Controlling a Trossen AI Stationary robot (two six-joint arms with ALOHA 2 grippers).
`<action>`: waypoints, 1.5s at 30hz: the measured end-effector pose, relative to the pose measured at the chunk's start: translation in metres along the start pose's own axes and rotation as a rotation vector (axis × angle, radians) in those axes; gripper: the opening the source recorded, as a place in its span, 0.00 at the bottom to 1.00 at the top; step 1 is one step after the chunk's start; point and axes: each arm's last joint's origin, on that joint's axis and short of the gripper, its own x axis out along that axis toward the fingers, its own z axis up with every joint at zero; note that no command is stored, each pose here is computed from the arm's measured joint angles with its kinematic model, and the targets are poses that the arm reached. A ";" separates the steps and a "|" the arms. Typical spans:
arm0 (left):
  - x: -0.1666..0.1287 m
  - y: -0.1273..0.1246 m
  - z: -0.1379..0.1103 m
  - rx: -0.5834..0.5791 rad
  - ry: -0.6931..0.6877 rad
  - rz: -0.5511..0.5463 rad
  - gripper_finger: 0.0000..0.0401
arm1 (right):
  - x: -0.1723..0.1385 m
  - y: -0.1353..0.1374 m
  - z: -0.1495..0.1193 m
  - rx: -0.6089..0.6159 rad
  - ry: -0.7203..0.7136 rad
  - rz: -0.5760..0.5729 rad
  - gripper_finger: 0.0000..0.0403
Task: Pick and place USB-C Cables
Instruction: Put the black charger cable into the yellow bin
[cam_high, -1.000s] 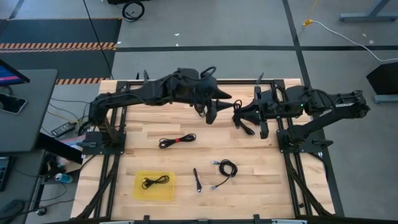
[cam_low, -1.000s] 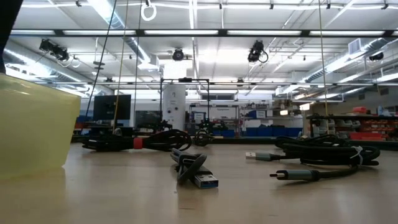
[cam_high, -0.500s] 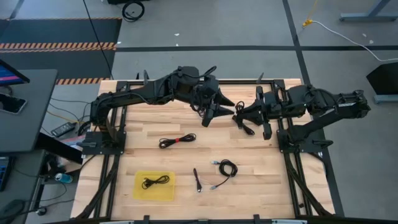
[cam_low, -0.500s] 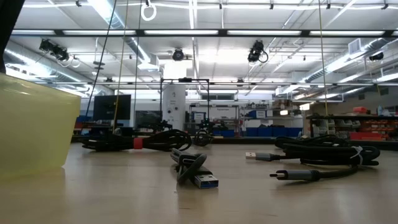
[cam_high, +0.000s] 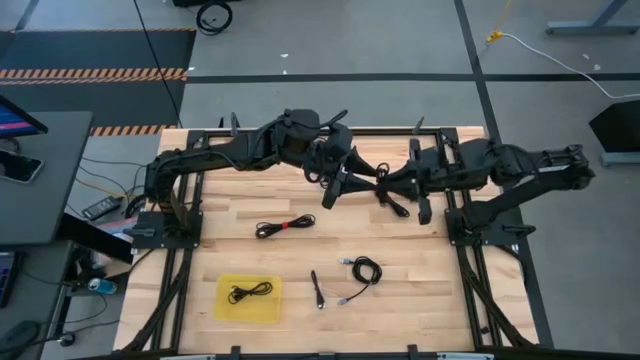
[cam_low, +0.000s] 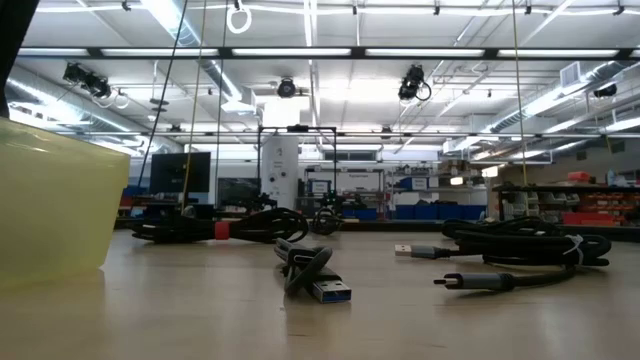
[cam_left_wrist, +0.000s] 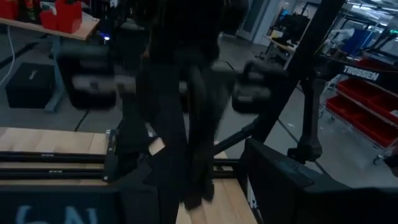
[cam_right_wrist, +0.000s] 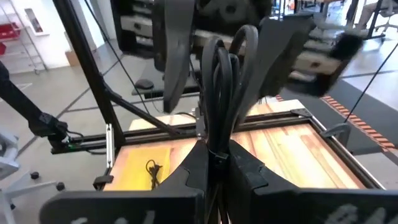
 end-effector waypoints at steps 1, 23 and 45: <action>0.000 0.000 0.000 0.001 0.001 0.001 0.43 | 0.004 0.000 -0.002 -0.001 0.014 -0.002 0.08; 0.007 0.007 -0.005 0.037 0.007 0.054 0.06 | 0.014 0.002 0.001 0.022 -0.024 0.002 0.07; 0.009 0.009 -0.015 0.010 0.083 0.079 0.06 | -0.025 -0.016 -0.003 0.050 0.024 -0.187 0.71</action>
